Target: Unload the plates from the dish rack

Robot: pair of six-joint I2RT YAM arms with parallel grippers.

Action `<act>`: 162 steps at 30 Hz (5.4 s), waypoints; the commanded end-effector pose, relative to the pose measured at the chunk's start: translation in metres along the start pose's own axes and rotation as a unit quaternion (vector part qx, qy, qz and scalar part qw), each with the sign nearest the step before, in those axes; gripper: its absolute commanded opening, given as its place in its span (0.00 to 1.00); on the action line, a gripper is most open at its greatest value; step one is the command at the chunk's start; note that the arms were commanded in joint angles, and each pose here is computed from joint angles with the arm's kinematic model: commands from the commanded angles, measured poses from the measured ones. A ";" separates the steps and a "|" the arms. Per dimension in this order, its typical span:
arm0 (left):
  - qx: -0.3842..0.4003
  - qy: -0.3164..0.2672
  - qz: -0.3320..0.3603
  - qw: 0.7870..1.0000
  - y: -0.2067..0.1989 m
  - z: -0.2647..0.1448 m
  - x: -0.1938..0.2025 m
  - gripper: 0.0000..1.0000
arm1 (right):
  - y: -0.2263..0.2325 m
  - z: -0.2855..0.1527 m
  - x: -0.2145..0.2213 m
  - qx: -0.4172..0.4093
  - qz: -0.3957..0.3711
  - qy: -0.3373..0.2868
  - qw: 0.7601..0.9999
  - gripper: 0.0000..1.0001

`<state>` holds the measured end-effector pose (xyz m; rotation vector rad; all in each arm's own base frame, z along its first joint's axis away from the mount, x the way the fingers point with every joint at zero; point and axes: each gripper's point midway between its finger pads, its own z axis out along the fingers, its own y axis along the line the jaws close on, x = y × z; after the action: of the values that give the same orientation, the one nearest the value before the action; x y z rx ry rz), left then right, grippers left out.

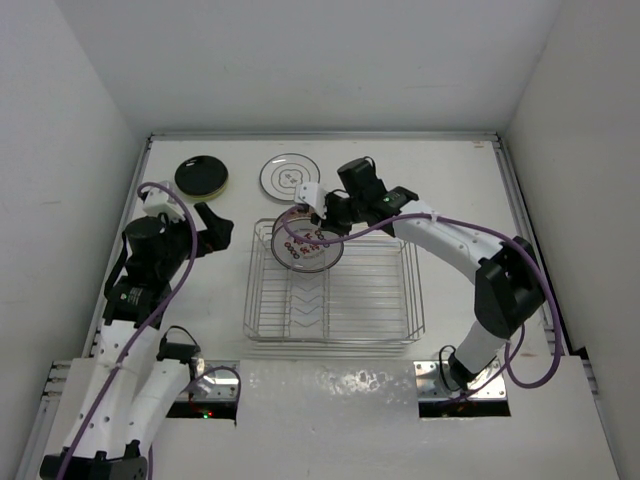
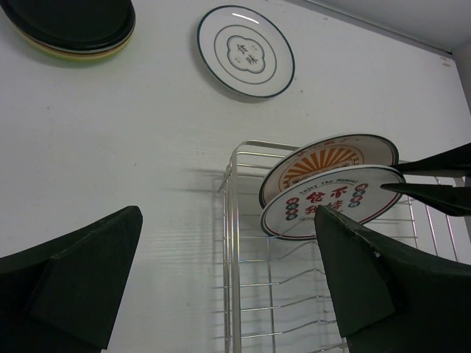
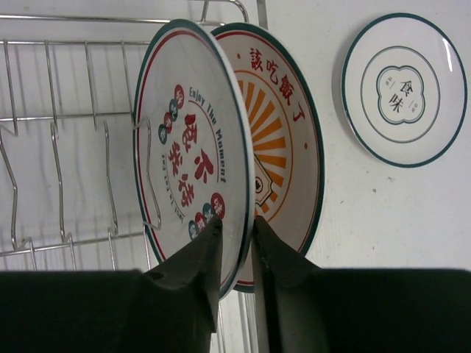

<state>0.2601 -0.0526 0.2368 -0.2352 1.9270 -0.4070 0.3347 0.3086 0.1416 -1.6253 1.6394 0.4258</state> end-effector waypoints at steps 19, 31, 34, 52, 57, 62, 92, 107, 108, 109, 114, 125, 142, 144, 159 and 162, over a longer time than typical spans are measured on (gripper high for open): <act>0.012 -0.017 0.006 1.000 -0.004 0.003 -0.009 1.00 | -0.027 -0.026 -0.045 0.072 0.013 -0.063 0.995 0.00; 0.243 -0.059 0.004 0.968 -0.095 -0.032 -0.046 1.00 | -0.065 -0.118 -0.119 0.186 0.156 -0.139 0.960 0.00; 0.309 -0.078 0.012 0.948 -0.118 -0.049 -0.054 1.00 | -0.060 -0.133 -0.132 0.185 0.235 -0.173 0.939 0.00; 0.296 -0.040 -0.031 0.954 -0.112 -0.026 -0.043 0.78 | -0.014 -0.173 -0.188 0.062 0.414 -0.336 0.843 0.00; 0.321 -0.046 -0.036 0.945 -0.121 -0.026 -0.050 0.43 | -0.005 -0.170 -0.192 0.029 0.417 -0.353 0.837 0.00; 0.341 -0.030 -0.052 0.938 -0.127 -0.023 -0.049 0.04 | -0.006 -0.169 -0.189 0.038 0.416 -0.356 0.836 0.11; 0.007 0.088 -0.196 0.977 -0.014 0.310 -0.101 0.00 | 0.000 -0.224 -0.039 0.337 0.397 -0.205 0.829 0.99; -0.015 0.195 -0.195 0.961 0.012 0.360 -0.008 0.07 | 0.005 -0.201 -0.024 0.322 0.395 -0.171 0.843 0.99; -0.023 0.204 -0.191 0.960 0.013 0.362 0.001 0.09 | 0.005 -0.198 -0.022 0.321 0.395 -0.166 0.845 0.99; -0.022 0.207 -0.187 0.960 0.010 0.362 0.000 0.17 | 0.004 -0.197 -0.022 0.320 0.394 -0.164 0.846 0.99; -0.042 0.211 -0.178 0.960 0.011 0.360 0.004 0.50 | 0.002 -0.183 -0.020 0.308 0.379 -0.140 0.861 0.99; -0.114 0.206 -0.154 0.960 0.022 0.332 -0.004 1.00 | -0.006 -0.122 -0.020 0.240 0.339 -0.083 0.906 0.99; -0.086 0.048 -0.054 0.994 -0.013 0.095 -0.101 1.00 | -0.021 -0.033 -0.046 0.042 0.068 -0.026 0.996 0.84; -0.036 0.025 -0.025 0.999 -0.026 0.061 -0.097 1.00 | -0.026 -0.016 -0.036 0.032 0.058 -0.009 0.998 0.77; -0.011 0.056 0.013 0.998 0.005 0.030 0.011 1.00 | -0.047 0.022 -0.007 -0.004 0.015 0.020 1.000 0.07; -0.002 0.053 0.014 0.998 0.002 0.030 0.010 1.00 | -0.047 0.019 0.000 0.000 -0.008 0.028 1.000 0.00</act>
<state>0.2751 -0.0536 0.1888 -0.2547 2.1353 -0.3772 0.3749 0.3157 0.1256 -1.6093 1.7977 0.4476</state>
